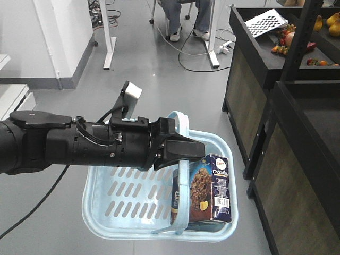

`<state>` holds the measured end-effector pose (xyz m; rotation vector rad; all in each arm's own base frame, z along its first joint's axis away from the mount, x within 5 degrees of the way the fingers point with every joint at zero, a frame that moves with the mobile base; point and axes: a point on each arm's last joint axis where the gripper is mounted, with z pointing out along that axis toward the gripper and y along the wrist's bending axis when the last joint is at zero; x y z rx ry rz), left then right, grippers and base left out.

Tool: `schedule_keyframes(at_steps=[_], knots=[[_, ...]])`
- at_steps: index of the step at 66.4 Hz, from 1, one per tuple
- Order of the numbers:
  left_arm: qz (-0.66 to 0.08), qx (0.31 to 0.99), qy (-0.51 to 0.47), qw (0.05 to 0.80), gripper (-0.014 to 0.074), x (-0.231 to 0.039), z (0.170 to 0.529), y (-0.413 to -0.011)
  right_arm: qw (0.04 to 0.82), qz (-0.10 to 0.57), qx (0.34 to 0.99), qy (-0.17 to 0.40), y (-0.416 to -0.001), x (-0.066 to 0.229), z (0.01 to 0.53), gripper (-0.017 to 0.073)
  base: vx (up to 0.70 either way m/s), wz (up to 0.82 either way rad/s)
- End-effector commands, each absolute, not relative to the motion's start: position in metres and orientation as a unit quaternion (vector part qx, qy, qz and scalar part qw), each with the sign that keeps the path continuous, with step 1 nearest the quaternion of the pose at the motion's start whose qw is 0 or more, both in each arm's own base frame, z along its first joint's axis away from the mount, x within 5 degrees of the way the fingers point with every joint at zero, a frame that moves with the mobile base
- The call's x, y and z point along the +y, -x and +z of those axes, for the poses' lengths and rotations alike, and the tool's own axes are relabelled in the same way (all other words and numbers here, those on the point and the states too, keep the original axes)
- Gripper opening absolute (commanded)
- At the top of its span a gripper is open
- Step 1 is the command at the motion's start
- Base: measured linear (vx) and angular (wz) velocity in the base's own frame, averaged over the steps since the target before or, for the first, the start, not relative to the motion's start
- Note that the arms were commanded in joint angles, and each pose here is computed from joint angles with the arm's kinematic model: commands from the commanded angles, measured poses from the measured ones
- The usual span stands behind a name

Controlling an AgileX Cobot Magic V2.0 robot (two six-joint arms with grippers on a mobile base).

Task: Left arm holds basket, right arm returns cookies
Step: 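Hold the basket while the base drives to the snack shelf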

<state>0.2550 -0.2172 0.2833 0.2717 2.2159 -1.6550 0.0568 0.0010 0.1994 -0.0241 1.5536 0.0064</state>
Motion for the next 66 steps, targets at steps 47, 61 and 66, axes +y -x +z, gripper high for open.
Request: schedule_keyframes(at_steps=[47, 61, 66], knots=[[-0.641, 0.736, -0.091, 0.198, -0.0006, -0.2178, 0.3179, -0.2501, 0.74, -0.003, 0.672, 0.016, -0.0557, 0.0011, 0.2055, -0.0003, 0.4, 0.0], [-0.641, 0.736, -0.091, 0.198, -0.0006, -0.2178, 0.3179, -0.2501, 0.74, -0.003, 0.672, 0.016, -0.0557, 0.0011, 0.2055, -0.0003, 0.39, 0.05], [-0.641, 0.736, -0.091, 0.198, -0.0006, -0.2177, 0.3179, -0.2502, 0.74, -0.003, 0.672, 0.016, -0.0557, 0.0011, 0.2055, -0.0003, 0.38, 0.1]])
